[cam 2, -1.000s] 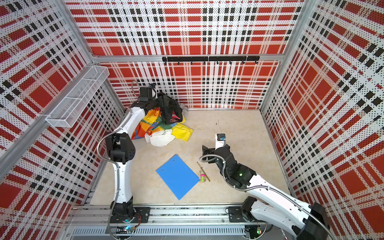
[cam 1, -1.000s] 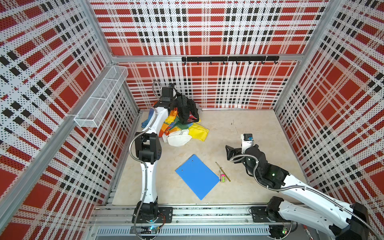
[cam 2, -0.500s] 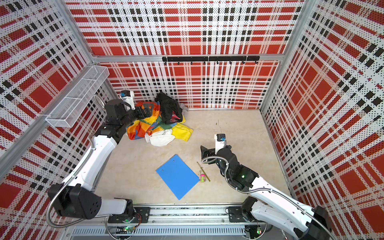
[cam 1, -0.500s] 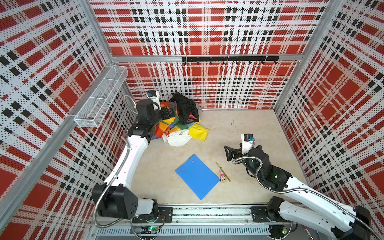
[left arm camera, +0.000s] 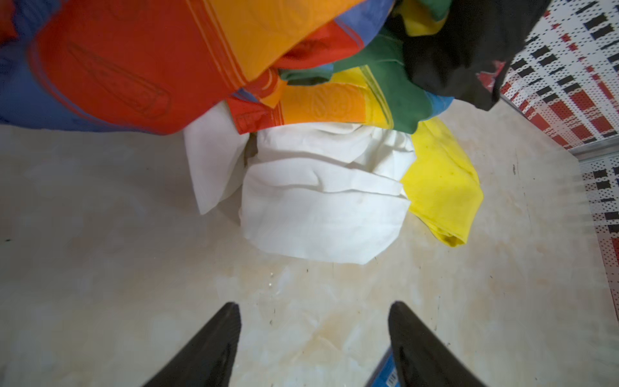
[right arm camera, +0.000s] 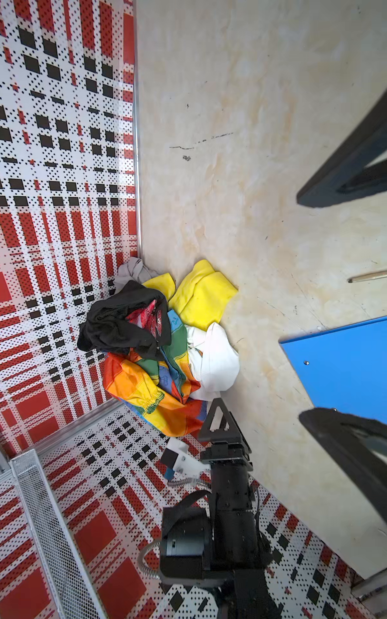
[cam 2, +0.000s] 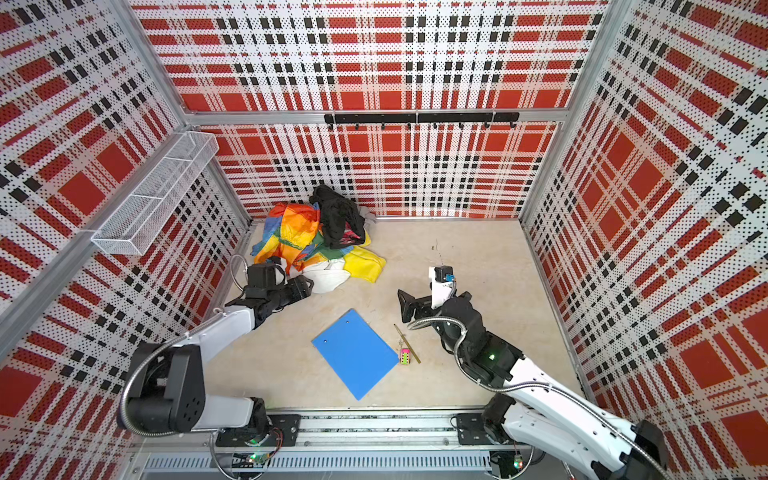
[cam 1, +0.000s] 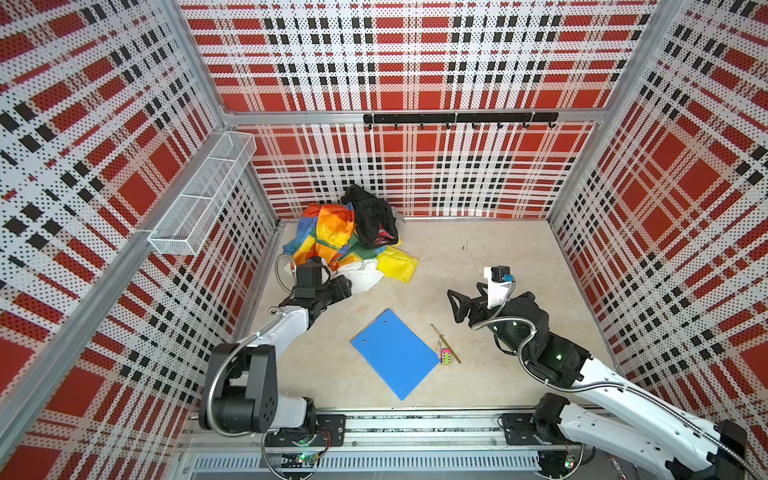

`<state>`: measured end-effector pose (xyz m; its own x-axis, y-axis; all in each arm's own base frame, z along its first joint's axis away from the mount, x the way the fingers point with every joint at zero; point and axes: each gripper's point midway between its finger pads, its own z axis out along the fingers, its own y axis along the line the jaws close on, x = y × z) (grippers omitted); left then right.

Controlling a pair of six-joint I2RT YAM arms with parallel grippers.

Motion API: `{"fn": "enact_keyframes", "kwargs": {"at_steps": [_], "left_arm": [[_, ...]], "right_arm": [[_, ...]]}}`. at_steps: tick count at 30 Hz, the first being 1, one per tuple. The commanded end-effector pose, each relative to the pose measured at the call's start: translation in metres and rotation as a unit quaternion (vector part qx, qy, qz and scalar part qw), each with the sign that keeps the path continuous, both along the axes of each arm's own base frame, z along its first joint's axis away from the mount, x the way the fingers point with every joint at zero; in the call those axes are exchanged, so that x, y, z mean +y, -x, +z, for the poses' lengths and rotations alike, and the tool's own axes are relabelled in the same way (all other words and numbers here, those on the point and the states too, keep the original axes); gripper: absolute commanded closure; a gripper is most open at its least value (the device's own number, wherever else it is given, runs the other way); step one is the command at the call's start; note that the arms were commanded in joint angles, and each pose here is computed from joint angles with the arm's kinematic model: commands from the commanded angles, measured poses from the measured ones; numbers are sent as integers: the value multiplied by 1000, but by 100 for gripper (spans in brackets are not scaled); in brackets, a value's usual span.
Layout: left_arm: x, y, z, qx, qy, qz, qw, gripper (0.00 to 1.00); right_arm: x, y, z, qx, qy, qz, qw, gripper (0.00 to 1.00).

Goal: Pick out a specific cloth from the pile

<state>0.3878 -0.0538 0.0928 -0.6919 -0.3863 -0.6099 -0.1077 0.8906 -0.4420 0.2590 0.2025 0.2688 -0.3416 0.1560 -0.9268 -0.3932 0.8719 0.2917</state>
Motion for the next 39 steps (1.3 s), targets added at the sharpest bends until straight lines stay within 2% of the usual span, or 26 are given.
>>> {"fn": "enact_keyframes", "kwargs": {"at_steps": [1, 6, 7, 9, 15, 20, 22, 27, 31, 39], "left_arm": [[10, -29, 6, -36, -16, 23, 999, 32], [20, -44, -12, -20, -42, 40, 998, 31], [18, -47, -15, -18, -41, 36, 998, 35], [14, -54, -20, -14, -35, 25, 999, 50], [9, -69, -27, -10, -29, 19, 999, 50], [8, -72, -25, -12, -27, 19, 999, 71], [7, -70, -17, -23, -25, 18, 999, 81], [-1, -61, 19, -65, -19, 9, 998, 94], [-5, -52, 57, -106, -7, 3, 994, 100], [-15, -38, 146, -196, 43, -34, 979, 100]], "right_arm": [[4, -2, 2, -4, -11, 1, 1000, 0], [4, -3, 2, -3, -8, -3, 1000, 0], [4, -3, 1, -2, -6, -3, 1000, 0], [4, -5, -1, 1, 0, -5, 1000, 0], [7, -7, -3, 5, -1, -5, 1000, 0], [5, -7, -6, 8, 1, -8, 1000, 0], [4, -7, -7, 10, 2, -13, 1000, 0], [2, -7, -7, 11, 1, -17, 1000, 0], [-1, -9, -7, 12, 2, -27, 1000, 0], [-1, -8, -7, 13, -3, -27, 1000, 0]]}}
